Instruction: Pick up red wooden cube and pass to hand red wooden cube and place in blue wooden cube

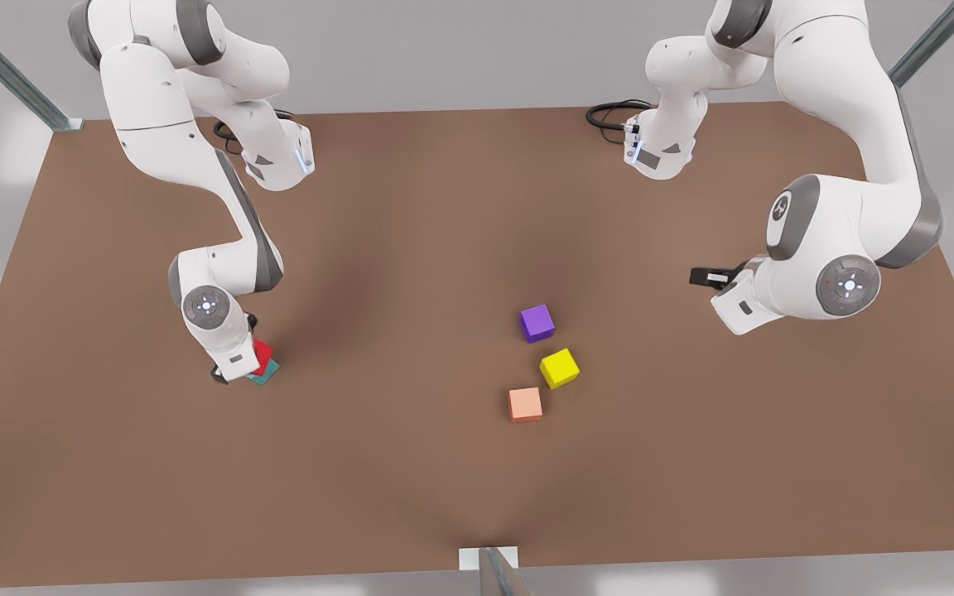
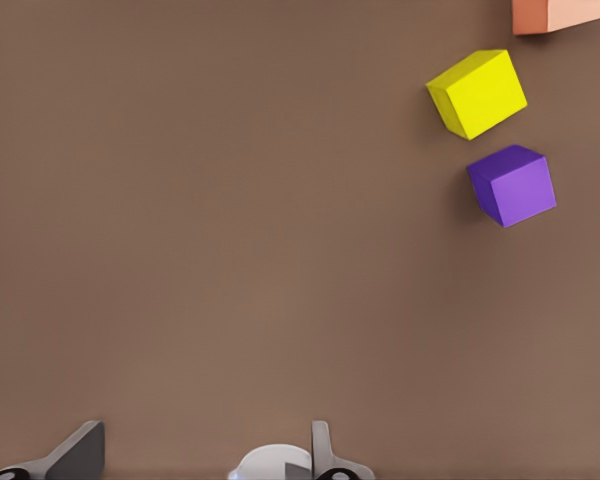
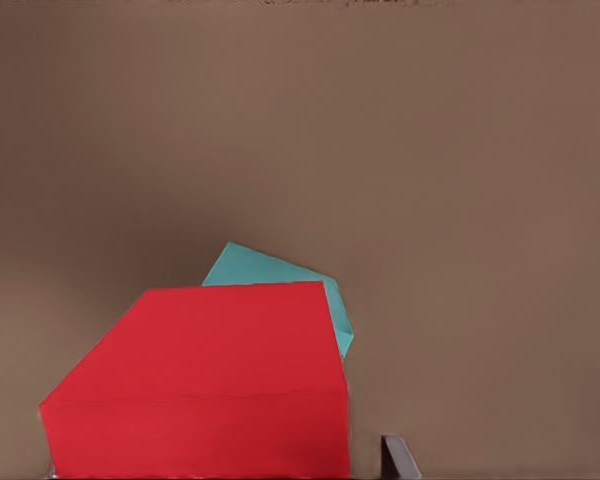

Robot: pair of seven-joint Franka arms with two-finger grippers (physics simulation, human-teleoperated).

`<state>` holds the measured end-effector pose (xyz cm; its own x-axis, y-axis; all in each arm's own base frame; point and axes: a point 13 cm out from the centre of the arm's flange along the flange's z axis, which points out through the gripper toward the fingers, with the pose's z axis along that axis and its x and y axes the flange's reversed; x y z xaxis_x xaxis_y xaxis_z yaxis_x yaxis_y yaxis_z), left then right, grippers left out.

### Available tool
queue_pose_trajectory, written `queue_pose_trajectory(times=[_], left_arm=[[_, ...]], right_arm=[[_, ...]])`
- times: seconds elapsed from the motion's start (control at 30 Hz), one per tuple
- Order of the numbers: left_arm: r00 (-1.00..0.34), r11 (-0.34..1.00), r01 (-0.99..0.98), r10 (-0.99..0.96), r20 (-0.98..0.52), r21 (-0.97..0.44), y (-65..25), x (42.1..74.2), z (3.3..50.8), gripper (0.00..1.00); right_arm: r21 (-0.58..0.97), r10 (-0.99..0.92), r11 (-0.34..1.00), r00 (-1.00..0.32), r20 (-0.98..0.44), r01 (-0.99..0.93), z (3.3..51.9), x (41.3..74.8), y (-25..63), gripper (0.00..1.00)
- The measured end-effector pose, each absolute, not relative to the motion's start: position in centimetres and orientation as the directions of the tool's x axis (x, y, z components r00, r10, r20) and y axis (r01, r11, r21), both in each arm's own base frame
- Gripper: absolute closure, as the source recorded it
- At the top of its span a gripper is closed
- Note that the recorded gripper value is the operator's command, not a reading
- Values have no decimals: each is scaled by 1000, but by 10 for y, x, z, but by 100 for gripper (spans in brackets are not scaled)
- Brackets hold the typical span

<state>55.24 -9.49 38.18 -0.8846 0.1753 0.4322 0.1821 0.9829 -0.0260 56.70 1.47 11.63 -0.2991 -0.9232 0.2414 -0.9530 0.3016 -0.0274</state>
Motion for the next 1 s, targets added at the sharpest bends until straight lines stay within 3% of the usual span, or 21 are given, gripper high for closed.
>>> queue_pose_trajectory(times=[0.47, 0.73, 0.8, 0.87, 0.9, 1.0], left_arm=[[-883, 983, 183, 176, 436, -26, -95, 552, 381, 0], [-882, 983, 183, 175, 437, -25, -94, 552, 381, 0], [-882, 983, 182, 175, 437, -25, -94, 552, 381, 0], [-882, 983, 182, 175, 437, -25, -94, 552, 381, 0], [-882, 983, 182, 175, 437, -25, -94, 552, 381, 0], [-883, 983, 182, 174, 437, -25, -94, 552, 381, 0]], right_arm=[[-58, -900, 367, -370, 230, -929, 132, 562, 13, 0], [-71, -888, 409, -415, 196, -910, 173, 566, 29, 0], [-75, -878, 450, -456, 146, -890, 203, 585, 46, 0], [-88, -833, 547, -552, 37, -832, 267, 652, 64, 0], [-61, -796, 604, -606, 13, -795, 287, 667, 65, 0], [-8, -690, 722, -721, 60, -692, 311, 670, 60, 0]])
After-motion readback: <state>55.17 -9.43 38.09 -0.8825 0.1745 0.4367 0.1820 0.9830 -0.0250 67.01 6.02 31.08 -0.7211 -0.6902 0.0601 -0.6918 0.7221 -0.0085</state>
